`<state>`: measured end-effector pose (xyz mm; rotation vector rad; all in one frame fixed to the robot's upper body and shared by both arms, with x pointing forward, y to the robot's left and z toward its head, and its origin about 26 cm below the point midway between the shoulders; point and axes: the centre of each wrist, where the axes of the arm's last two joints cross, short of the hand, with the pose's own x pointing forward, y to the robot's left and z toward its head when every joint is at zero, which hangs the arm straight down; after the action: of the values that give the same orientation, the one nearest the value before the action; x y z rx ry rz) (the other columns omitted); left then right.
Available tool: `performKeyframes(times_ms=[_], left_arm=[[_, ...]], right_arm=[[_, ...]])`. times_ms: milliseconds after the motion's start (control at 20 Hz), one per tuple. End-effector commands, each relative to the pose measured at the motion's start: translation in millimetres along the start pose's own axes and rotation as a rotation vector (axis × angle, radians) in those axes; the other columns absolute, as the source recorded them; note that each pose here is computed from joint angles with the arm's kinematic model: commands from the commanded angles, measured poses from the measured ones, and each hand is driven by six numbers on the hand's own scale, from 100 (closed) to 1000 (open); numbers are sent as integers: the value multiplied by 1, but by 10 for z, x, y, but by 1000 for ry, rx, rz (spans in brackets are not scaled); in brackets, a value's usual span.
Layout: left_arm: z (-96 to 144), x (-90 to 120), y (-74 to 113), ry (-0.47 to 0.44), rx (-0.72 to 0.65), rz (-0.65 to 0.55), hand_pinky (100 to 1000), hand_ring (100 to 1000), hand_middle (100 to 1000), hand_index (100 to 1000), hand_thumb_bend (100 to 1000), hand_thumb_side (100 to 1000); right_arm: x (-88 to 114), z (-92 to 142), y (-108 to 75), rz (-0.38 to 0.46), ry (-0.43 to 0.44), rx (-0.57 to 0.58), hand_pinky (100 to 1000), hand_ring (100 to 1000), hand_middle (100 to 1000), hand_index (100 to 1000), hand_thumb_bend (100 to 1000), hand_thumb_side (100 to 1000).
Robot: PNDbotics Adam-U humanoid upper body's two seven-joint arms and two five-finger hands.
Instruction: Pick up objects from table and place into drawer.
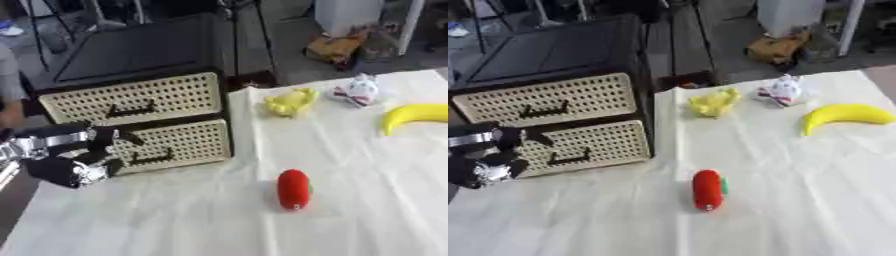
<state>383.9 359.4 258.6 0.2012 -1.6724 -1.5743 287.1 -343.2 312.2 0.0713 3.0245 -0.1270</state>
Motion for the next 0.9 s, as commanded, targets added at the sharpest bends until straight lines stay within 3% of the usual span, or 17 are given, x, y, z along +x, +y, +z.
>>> performKeyframes(times_ms=[50,900], left_arm=[[64,-35,109,26,9,-10,100,100,100,944,100,576],[86,-285,39,75,-36,50,100,100,100,960,100,576]], right_arm=[[30,-102,13,-10,-31,19,636,791,742,869,100,1000],[28,-141,19,-14,-47,24,637,793,740,865,100,1000]])
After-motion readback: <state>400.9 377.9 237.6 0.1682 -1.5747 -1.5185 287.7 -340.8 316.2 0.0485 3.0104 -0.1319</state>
